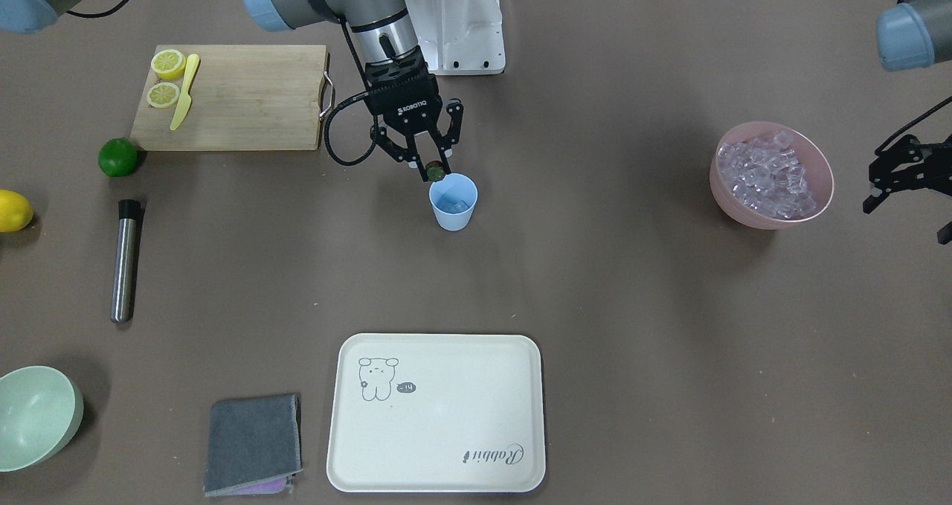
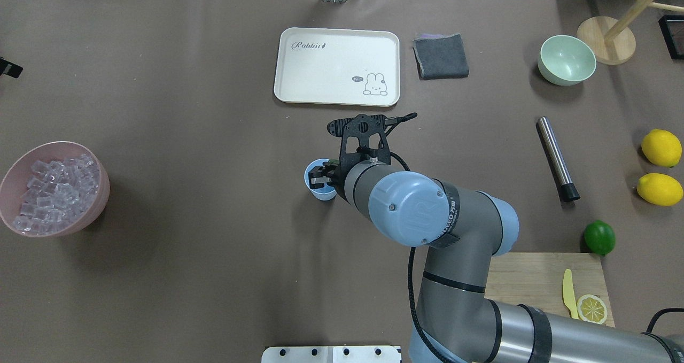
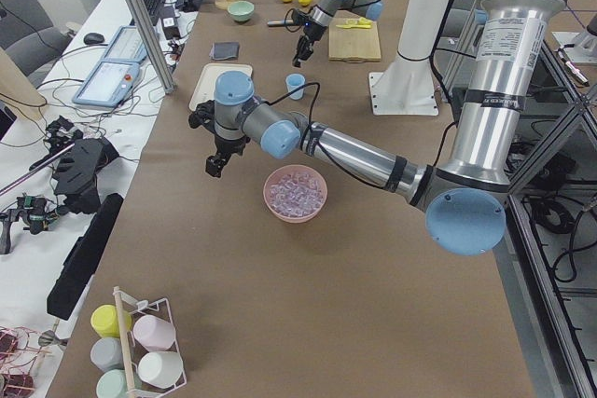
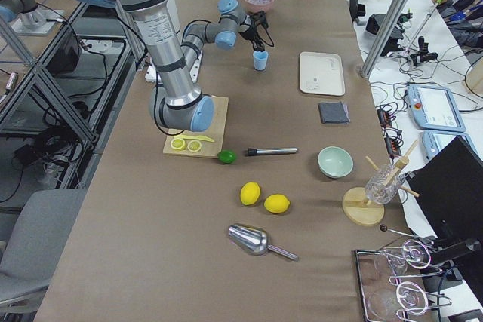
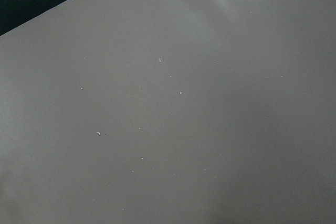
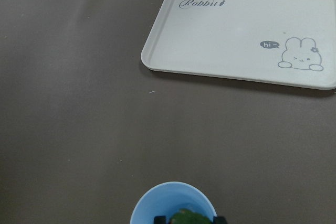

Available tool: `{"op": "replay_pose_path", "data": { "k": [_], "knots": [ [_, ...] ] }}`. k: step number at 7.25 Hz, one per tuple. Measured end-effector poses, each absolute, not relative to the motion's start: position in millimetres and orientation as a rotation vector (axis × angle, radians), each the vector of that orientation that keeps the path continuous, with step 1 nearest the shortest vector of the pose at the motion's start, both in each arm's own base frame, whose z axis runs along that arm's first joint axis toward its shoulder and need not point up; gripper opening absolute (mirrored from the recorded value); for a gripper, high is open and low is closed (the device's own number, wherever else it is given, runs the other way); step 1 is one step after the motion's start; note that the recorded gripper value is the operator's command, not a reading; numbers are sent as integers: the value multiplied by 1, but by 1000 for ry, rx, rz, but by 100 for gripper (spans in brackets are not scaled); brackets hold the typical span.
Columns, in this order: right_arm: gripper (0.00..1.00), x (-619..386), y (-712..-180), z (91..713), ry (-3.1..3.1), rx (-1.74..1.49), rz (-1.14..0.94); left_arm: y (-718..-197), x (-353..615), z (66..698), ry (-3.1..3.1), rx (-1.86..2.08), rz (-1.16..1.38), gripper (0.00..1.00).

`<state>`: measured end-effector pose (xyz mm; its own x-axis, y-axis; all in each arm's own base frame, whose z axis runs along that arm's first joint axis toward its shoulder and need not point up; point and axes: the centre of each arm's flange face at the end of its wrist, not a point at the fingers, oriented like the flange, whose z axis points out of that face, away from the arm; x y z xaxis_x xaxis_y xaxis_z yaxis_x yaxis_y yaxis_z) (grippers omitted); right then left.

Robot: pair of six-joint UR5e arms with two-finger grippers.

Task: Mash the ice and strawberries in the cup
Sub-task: 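Open the right gripper to drop the strawberry into the cup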

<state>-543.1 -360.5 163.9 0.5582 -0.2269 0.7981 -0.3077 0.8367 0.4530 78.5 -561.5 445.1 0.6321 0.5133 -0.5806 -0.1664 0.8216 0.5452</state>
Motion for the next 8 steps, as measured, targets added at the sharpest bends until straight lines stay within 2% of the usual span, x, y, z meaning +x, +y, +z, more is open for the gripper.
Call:
{"op": "replay_pose_path", "data": {
  "k": [4, 5, 6, 8],
  "knots": [
    [0, -581, -373, 175, -993, 641, 30, -562, 79, 447, 798, 471, 407, 97],
    [48, -586, -376, 180, -995, 648, 28, -562, 79, 447, 797, 471, 408, 97],
    [99, -588, -378, 182, -996, 655, 25, -562, 79, 447, 796, 471, 409, 97],
    [100, -584, -383, 180, -1003, 665, 23, -562, 79, 448, 796, 470, 409, 97]
  ]
}}
